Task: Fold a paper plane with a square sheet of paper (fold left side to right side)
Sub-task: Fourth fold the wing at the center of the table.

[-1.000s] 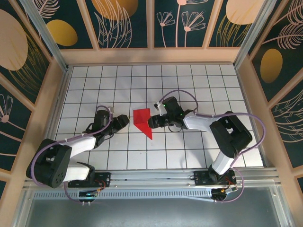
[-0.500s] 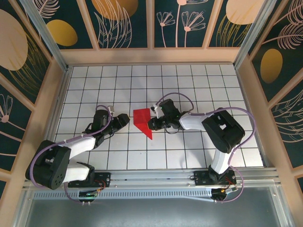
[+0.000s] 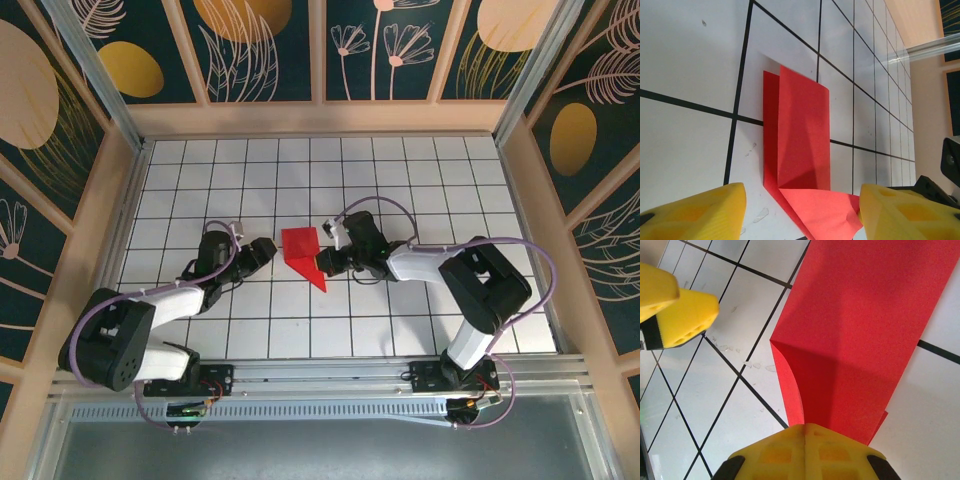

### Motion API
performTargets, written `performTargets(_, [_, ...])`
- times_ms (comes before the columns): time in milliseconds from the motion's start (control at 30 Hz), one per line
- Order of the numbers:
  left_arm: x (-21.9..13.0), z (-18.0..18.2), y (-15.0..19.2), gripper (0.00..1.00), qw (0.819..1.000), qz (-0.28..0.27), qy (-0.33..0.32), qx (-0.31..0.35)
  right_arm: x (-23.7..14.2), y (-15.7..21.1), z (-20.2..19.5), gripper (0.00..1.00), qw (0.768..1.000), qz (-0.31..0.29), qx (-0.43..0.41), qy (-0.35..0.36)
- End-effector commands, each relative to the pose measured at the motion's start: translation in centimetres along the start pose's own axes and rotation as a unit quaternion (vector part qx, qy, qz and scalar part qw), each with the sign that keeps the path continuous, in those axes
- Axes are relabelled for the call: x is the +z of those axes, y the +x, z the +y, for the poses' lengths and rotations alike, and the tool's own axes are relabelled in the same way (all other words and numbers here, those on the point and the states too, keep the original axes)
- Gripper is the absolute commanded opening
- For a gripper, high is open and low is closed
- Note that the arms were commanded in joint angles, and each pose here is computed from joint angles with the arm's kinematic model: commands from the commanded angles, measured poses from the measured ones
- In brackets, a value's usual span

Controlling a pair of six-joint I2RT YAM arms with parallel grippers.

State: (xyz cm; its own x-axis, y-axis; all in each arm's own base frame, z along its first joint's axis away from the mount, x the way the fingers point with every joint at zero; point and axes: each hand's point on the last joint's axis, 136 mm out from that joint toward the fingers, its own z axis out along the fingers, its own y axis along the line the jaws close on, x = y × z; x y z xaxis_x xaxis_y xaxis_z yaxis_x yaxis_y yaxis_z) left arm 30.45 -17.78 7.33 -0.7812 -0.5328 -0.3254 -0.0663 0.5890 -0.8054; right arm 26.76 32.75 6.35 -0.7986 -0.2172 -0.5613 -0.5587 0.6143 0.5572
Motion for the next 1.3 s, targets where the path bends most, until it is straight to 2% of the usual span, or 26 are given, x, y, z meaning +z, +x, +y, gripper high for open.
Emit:
performTargets(0, [0.6, -1.8, -0.8, 0.61, 0.999, 0.001, 0.035, -0.001, -0.9, -1.0, 1.1, 0.00, 0.999, -0.031, -0.005, -0.018])
performTargets(600, [2.9, -1.6, 0.6, 0.57, 0.997, 0.057, 0.051, -0.008, -1.7, -1.0, 1.3, 0.00, 0.998, -0.054, 0.001, -0.026])
performTargets(900, [5.2, -2.1, 0.9, 0.48, 0.995, 0.082, 0.059, -0.004, -1.9, -0.7, 1.0, 0.00, 0.998, -0.053, -0.001, -0.023])
performTargets(1033, [6.4, -1.6, 1.3, 0.39, 0.994, 0.093, 0.049, -0.001, -2.1, -0.7, 0.8, 0.00, 0.998, -0.055, 0.002, -0.022])
performTargets(1267, [7.1, -0.6, 0.9, 0.29, 0.997, 0.078, 0.023, 0.009, -2.5, -0.5, 0.2, 0.00, 0.998, -0.057, 0.010, -0.015])
